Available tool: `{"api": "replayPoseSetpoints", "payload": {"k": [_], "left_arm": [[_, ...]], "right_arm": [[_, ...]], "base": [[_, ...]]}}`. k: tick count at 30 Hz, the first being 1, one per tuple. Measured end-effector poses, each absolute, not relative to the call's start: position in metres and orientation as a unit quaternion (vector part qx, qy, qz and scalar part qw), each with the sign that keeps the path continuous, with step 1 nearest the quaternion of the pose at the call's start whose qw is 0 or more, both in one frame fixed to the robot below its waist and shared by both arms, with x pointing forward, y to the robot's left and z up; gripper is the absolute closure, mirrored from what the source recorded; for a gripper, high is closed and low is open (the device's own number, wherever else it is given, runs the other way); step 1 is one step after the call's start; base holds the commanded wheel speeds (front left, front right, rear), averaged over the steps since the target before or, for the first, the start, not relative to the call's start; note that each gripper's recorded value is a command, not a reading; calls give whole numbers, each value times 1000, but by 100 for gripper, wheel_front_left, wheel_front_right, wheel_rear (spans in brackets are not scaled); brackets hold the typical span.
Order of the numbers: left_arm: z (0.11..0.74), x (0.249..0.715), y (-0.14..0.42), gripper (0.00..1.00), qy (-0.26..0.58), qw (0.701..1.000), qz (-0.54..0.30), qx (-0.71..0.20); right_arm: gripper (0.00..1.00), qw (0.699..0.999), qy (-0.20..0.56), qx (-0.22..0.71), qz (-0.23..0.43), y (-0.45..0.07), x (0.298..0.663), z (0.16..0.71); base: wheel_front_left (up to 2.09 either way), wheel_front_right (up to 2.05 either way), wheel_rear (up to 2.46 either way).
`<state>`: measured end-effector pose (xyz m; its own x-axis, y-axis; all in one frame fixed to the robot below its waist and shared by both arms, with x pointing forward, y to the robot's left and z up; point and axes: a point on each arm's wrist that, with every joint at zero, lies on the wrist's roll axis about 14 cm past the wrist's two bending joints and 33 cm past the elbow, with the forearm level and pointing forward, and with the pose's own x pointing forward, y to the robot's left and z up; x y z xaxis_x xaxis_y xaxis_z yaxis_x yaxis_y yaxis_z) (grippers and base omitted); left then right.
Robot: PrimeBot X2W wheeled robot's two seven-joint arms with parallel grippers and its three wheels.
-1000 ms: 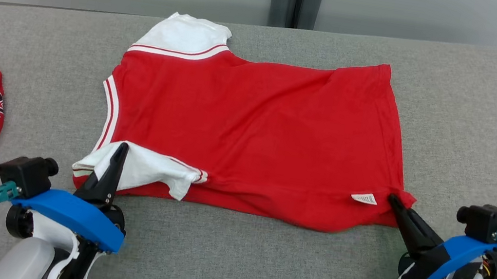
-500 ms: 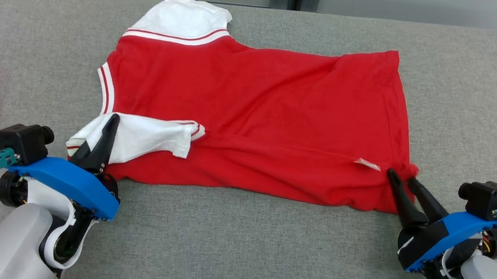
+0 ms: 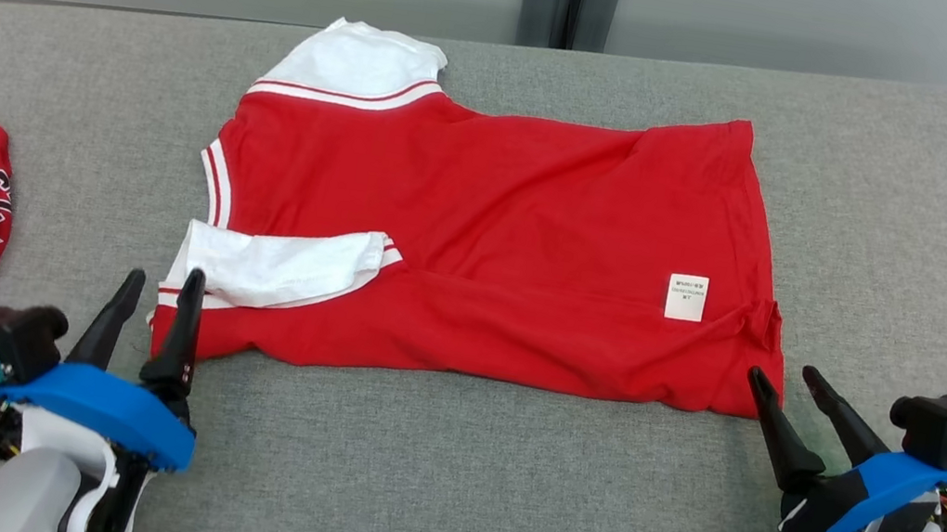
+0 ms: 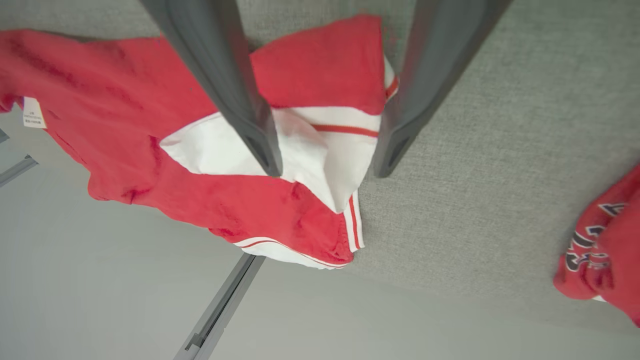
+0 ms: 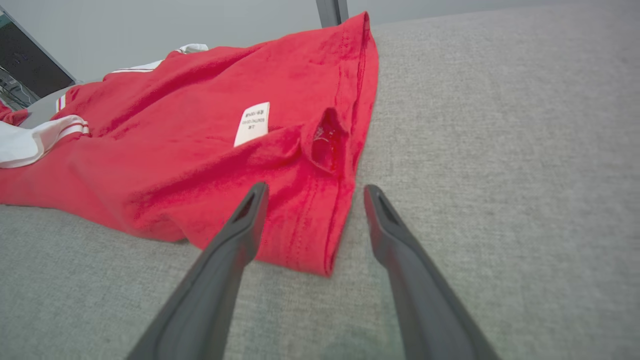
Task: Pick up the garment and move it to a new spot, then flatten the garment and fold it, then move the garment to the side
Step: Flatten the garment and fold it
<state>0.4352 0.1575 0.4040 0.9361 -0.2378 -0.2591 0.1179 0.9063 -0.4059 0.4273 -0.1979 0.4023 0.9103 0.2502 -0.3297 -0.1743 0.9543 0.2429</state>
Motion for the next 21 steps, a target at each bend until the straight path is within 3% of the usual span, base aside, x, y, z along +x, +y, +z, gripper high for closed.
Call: {"api": "replayPoseSetpoints", "payload": {"k": [20,21], "left_arm": [[355,406,160,0,227,954,-63,-186],[354,407,160,0,227,952,-59,-195]], "right_arm": [[0,966,220,96,92,-196,423,376],[50,966,221,98,90,-195,423,375]], "base": [[0,0,0],[0,0,0]]}}
